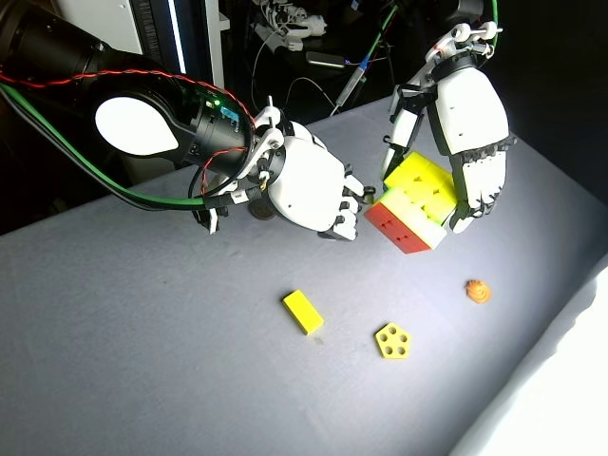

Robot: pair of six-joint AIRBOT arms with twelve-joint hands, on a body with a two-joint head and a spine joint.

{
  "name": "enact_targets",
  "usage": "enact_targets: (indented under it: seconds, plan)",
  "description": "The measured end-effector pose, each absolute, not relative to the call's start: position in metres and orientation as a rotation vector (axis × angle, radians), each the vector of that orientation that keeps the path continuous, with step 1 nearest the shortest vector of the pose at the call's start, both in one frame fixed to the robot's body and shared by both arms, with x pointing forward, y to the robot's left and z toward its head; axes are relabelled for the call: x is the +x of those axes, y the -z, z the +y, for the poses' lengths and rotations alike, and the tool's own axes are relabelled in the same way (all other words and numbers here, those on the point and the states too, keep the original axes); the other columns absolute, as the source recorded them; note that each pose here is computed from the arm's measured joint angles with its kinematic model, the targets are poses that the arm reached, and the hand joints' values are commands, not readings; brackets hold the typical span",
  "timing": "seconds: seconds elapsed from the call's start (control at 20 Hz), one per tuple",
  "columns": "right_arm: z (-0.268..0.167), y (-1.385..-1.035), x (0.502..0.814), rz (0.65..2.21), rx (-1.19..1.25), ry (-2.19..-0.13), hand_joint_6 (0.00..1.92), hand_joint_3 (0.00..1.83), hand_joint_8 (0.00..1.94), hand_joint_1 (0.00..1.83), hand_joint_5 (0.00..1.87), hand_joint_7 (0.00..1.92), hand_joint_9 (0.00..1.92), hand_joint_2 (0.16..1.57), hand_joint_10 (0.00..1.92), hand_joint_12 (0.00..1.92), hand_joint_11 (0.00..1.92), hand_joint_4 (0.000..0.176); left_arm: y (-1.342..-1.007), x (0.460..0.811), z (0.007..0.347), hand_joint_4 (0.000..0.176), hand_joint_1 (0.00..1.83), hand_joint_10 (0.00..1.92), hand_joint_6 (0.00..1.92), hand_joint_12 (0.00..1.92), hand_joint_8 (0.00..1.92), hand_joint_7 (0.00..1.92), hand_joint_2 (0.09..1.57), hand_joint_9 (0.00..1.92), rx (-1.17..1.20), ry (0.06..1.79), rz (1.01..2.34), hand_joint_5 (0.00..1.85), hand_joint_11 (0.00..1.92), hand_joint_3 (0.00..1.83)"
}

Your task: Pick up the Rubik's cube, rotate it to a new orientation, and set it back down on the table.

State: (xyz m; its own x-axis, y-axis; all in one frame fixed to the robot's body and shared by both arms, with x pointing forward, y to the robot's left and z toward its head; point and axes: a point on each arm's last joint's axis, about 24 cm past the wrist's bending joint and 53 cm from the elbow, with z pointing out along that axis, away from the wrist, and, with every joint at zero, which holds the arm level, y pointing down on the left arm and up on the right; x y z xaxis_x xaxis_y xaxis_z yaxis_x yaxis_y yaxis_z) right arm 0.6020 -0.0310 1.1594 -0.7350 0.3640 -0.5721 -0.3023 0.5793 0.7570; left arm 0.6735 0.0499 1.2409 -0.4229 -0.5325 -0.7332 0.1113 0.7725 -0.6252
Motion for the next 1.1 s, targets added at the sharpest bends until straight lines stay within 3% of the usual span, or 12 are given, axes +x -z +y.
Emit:
enact_targets:
  seconds: [0.3, 0.45, 0.7, 1.05, 1.1]
  plan:
    - [-0.029, -1.154, 0.606, 2.101, 0.073, -1.185, 0.01, 0.00, 1.36, 0.24, 0.11, 0.34, 0.30, 1.26, 1.78, 1.92, 0.20, 0.000, -1.242, 0.674, 0.050, 0.025, 0.99, 1.91, 1.74, 1.92, 1.86, 0.45, 1.43, 0.30, -0.321, 0.741, 1.877, 0.47, 0.33, 0.00]
    - [-0.035, -1.151, 0.602, 2.125, 0.130, -1.196, 0.01, 0.00, 1.36, 0.20, 0.12, 0.34, 0.31, 1.27, 1.76, 1.92, 0.22, 0.000, -1.241, 0.673, 0.048, 0.030, 0.99, 1.90, 1.76, 1.92, 1.85, 0.45, 1.43, 0.29, -0.324, 0.755, 1.882, 0.47, 0.29, 0.00]
    - [-0.089, -1.171, 0.589, 2.097, 0.227, -1.135, 0.00, 0.00, 1.40, 0.21, 0.08, 0.31, 0.27, 1.28, 1.81, 1.92, 0.18, 0.000, -1.240, 0.671, 0.046, 0.030, 0.97, 1.91, 1.78, 1.92, 1.87, 0.43, 1.44, 0.28, -0.330, 0.766, 1.889, 0.45, 0.30, 0.00]
    - [-0.158, -1.197, 0.605, 2.044, 0.371, -1.013, 0.01, 0.00, 1.36, 0.25, 0.12, 0.35, 0.29, 1.26, 1.77, 1.92, 0.19, 0.000, -1.242, 0.673, 0.050, 0.029, 0.95, 1.91, 1.83, 1.92, 1.91, 0.41, 1.46, 0.28, -0.373, 0.793, 1.868, 0.41, 0.29, 0.01]
    - [-0.169, -1.203, 0.609, 2.020, 0.387, -1.004, 0.00, 0.00, 1.37, 0.18, 0.09, 0.32, 0.28, 1.28, 1.78, 1.92, 0.19, 0.000, -1.243, 0.674, 0.053, 0.032, 0.94, 1.89, 1.84, 1.92, 1.90, 0.41, 1.47, 0.27, -0.374, 0.792, 1.859, 0.41, 0.28, 0.00]
